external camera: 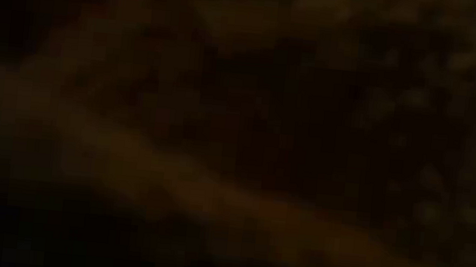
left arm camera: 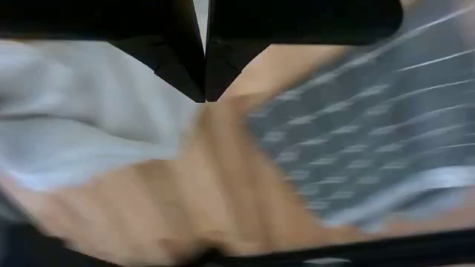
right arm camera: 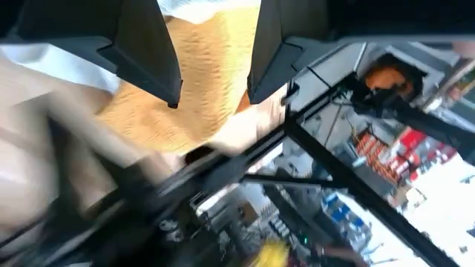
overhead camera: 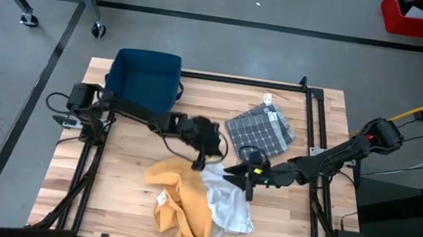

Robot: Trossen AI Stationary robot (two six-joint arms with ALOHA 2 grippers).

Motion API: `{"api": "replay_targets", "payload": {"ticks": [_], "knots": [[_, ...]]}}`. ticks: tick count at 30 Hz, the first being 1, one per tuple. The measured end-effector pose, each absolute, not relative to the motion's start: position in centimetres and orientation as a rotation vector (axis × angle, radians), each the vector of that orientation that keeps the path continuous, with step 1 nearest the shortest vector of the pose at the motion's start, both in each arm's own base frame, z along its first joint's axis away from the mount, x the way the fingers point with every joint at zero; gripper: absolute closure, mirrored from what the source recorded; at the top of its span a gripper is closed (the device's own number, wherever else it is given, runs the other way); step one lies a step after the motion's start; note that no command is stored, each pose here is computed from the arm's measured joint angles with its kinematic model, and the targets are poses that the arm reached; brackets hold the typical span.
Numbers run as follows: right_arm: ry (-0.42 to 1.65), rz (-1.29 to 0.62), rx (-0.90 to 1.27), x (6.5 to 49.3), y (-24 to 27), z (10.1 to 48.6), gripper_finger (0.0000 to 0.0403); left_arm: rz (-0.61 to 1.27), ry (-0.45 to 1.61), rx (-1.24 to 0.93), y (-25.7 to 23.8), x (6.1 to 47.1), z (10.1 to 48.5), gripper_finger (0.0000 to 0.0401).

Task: Fold towel
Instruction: Adjust the yellow and white towels to the bottom right of the table

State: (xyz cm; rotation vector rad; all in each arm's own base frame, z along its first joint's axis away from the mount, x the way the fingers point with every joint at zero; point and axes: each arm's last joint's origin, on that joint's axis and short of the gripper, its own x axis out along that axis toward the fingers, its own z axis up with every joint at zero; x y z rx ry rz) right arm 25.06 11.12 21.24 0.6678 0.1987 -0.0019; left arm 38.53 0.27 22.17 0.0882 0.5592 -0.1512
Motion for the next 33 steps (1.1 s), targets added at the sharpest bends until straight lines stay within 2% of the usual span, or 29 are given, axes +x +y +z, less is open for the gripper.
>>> {"api": "replay_targets", "payload": {"ticks": [9, 19, 22, 27, 33], "knots": [[0.403, 0.023, 0.601, 29.8, 13.8, 19.7, 0.0237, 0.001, 0.541, 0.178, 6.2, 37.9, 22.9, 0.0398], [0.529, 0.16, 0.68, 34.7, 16.8, 18.0, 0.0237, 0.115, 0.566, 0.147, 10.7, 36.7, 22.8, 0.0398], [0.635, 0.135, 0.703, 35.4, 17.2, 16.2, 0.0237, 0.134, 0.584, 0.136, 11.5, 36.4, 22.7, 0.0398], [0.845, -0.015, 0.722, 34.8, 16.9, 13.2, 0.0237, 0.155, 0.598, 0.107, 12.1, 36.1, 22.6, 0.0398], [1.071, -0.102, 0.741, 33.4, 16.4, 12.2, 0.0238, 0.114, 0.602, 0.156, 11.7, 36.2, 22.5, 0.0398]]}}
